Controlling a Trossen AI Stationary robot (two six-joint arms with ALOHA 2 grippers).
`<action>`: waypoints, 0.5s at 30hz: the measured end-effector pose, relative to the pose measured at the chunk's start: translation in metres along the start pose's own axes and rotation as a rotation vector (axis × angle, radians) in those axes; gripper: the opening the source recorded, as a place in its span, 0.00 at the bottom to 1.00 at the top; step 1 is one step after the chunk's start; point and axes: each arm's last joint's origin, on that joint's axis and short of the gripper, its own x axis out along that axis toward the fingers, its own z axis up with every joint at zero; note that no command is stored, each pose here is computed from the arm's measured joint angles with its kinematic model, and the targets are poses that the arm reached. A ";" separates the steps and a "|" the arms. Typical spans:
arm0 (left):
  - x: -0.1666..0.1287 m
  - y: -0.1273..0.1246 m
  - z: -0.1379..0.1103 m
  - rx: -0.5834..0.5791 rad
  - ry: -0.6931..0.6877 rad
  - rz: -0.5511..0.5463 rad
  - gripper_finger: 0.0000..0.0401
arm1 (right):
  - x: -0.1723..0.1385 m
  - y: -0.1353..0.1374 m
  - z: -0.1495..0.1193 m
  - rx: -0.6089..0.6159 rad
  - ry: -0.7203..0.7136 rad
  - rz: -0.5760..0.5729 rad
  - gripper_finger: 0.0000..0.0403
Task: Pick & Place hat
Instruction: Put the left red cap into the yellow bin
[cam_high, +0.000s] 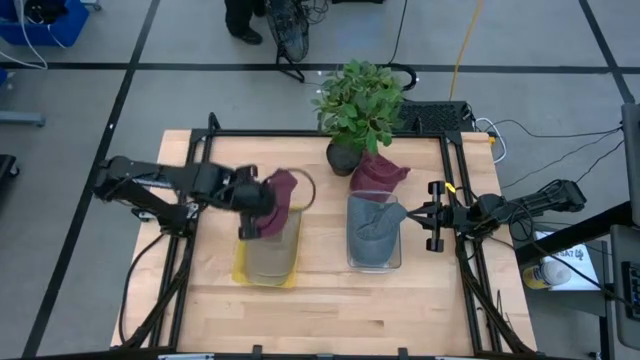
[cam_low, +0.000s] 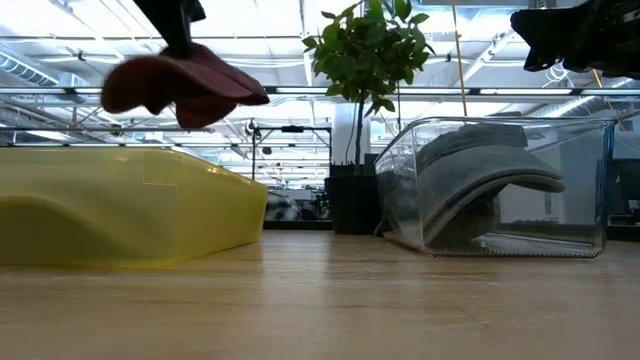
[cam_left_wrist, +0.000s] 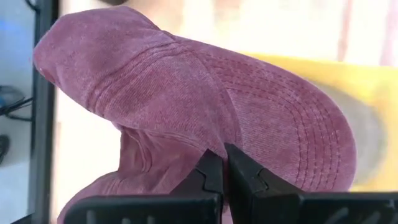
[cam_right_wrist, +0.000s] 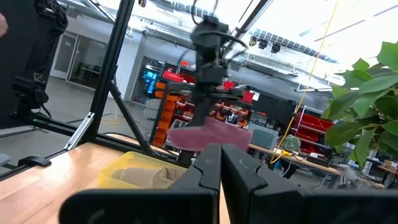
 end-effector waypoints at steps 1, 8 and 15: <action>-0.002 -0.007 -0.001 0.004 -0.005 -0.013 0.01 | 0.000 0.000 0.000 0.000 0.000 0.000 0.00; 0.008 -0.048 -0.011 -0.008 0.000 -0.175 0.01 | 0.000 0.000 0.000 0.000 0.000 0.000 0.00; 0.049 -0.072 -0.029 -0.018 0.009 -0.205 0.01 | 0.000 0.000 0.000 0.001 0.000 0.000 0.00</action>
